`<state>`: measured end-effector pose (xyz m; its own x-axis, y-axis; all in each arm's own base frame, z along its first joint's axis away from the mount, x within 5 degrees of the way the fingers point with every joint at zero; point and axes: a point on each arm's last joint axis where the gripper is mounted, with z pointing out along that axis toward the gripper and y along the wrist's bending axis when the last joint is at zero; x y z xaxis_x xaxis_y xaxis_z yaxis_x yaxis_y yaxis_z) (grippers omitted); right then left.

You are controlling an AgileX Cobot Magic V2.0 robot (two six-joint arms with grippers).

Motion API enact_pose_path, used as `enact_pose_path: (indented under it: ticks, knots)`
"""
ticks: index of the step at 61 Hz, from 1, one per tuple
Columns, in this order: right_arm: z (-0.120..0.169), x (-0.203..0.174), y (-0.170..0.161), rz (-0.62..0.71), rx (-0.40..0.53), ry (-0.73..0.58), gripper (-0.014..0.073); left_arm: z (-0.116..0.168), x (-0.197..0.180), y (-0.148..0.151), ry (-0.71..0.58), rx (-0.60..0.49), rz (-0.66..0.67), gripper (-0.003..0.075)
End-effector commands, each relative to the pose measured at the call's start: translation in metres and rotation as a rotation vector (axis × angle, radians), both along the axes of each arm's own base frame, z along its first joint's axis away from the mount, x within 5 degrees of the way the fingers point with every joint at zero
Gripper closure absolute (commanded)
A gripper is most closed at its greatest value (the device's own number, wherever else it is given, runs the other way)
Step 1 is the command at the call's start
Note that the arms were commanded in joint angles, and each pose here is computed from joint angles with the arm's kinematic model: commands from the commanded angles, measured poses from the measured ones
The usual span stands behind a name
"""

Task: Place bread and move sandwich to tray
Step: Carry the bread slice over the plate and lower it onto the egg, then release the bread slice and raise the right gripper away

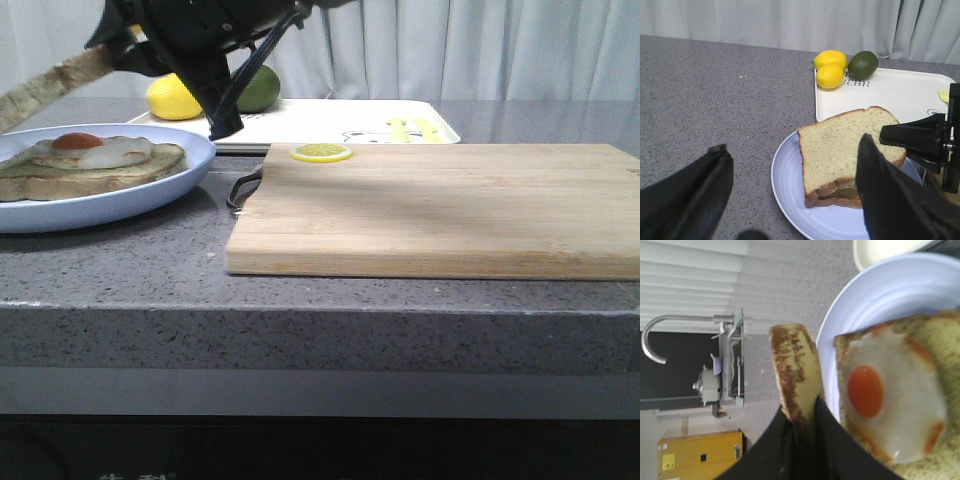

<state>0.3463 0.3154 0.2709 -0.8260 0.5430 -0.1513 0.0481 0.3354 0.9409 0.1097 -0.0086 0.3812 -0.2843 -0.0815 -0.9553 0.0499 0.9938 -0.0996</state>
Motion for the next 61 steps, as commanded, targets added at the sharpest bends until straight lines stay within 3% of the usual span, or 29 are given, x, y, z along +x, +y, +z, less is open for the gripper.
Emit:
enact_pose_path:
  ticks: [1, 31, 46, 61]
  knots:
    - [0.0445, -0.0051, -0.004, -0.033, 0.152, -0.009, 0.0664, 0.015, 0.0017, -0.0012, -0.102, -0.01, -0.009, 0.0209]
    - [0.0442, -0.0046, -0.0044, -0.04, 0.148, -0.009, 0.0648, 0.0156, 0.0019, -0.0012, -0.109, -0.011, -0.009, 0.0209]
    - [0.0435, -0.0055, -0.004, -0.019, 0.117, -0.038, 0.0406, 0.0156, 0.0019, -0.0012, -0.109, -0.011, -0.009, 0.0209]
    - [0.0427, -0.0062, -0.0036, 0.0, 0.086, -0.065, 0.0275, 0.0156, 0.0019, -0.0012, -0.109, -0.011, -0.009, 0.0209]
